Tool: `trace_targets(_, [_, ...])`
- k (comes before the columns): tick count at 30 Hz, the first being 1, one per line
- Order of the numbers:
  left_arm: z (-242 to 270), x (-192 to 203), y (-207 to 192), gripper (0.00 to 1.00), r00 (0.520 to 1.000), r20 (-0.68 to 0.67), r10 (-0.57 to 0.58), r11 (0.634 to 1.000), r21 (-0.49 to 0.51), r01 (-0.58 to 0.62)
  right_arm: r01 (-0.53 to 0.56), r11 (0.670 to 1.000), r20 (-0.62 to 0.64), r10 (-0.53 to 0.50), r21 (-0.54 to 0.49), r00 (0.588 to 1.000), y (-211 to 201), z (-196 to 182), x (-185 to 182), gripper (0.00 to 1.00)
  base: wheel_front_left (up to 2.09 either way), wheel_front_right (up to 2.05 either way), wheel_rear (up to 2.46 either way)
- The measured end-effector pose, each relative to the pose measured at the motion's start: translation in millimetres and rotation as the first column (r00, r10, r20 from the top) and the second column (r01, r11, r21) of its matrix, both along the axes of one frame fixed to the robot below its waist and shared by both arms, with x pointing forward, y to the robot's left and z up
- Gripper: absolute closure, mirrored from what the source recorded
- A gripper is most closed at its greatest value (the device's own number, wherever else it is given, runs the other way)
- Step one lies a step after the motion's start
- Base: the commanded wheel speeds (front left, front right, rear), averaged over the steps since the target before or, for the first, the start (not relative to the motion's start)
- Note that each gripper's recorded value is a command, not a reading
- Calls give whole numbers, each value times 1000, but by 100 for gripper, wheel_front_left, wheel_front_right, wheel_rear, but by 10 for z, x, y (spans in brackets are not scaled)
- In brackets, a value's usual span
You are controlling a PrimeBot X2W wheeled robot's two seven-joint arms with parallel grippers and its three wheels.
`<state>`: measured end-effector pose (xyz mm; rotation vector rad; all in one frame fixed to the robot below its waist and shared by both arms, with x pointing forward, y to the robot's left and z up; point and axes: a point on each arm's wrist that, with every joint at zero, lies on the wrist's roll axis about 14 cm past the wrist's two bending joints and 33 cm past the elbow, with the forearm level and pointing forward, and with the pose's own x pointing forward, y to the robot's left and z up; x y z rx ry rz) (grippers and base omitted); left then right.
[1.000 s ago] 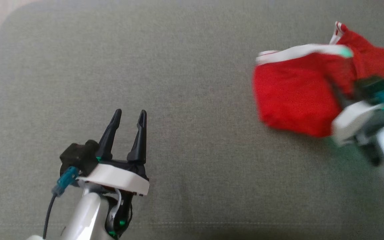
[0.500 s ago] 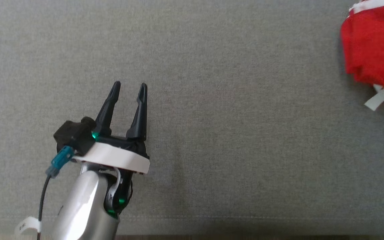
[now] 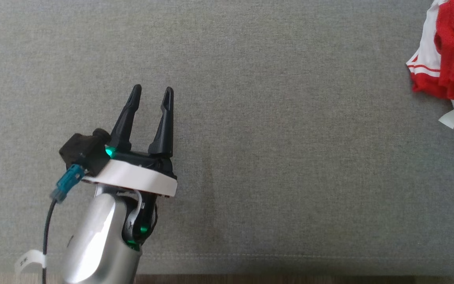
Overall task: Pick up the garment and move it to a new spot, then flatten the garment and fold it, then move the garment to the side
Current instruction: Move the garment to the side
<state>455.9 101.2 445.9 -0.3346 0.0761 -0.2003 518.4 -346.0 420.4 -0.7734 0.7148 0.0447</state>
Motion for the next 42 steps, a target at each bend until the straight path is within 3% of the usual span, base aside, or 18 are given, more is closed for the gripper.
trace_targets(5, [-13, -2, 11, 0, 1000, -4, 2, 1000, 1, -2, 23, 1000, -7, -23, 8, 1000, -26, 5, -48, 100, 0, 0, 0])
trace_targets(6, [-12, -2, 13, 0, 1000, -3, 3, 1000, 1, -3, 29, 999, -1, -29, 12, 1000, -38, 22, -48, 85, 0, 0, 0])
trace_targets(7, [-10, -3, 14, 0, 1000, -3, 3, 1000, 1, -3, 37, 999, 9, -37, 22, 999, -47, 46, -44, 51, 0, 0, 0])
trace_targets(8, [-4, -3, 13, 0, 1000, -2, 3, 1000, 1, -3, 45, 999, 21, -46, 30, 999, -58, 73, -44, 0, 0, 0, 0])
trace_targets(19, [216, -47, 44, 0, 999, 48, 11, 1000, 4, -11, -54, 996, 205, 38, 77, 978, 358, 520, 57, 0, 0, 0, 0])
trace_targets(24, [364, -132, 53, 0, 997, 80, 14, 1000, 6, -14, -142, 980, 326, 91, 137, 941, 682, 768, 48, 0, 0, 0, 0])
trace_targets(28, [449, -286, 122, 0, 995, 96, 34, 999, 20, -36, -235, 952, 443, 128, 196, 887, 1041, 1031, -17, 0, 0, 0, 0])
trace_targets(34, [628, -467, 183, 0, 989, 140, 52, 998, 30, -56, -361, 869, 593, 102, 337, 799, 1552, 1348, -210, 0, 0, 0, 0])
trace_targets(42, [738, -709, 261, 0, 983, 169, 75, 996, 32, -81, -452, 726, 666, -12, 519, 746, 2005, 1343, -683, 0, 0, 0, 0])
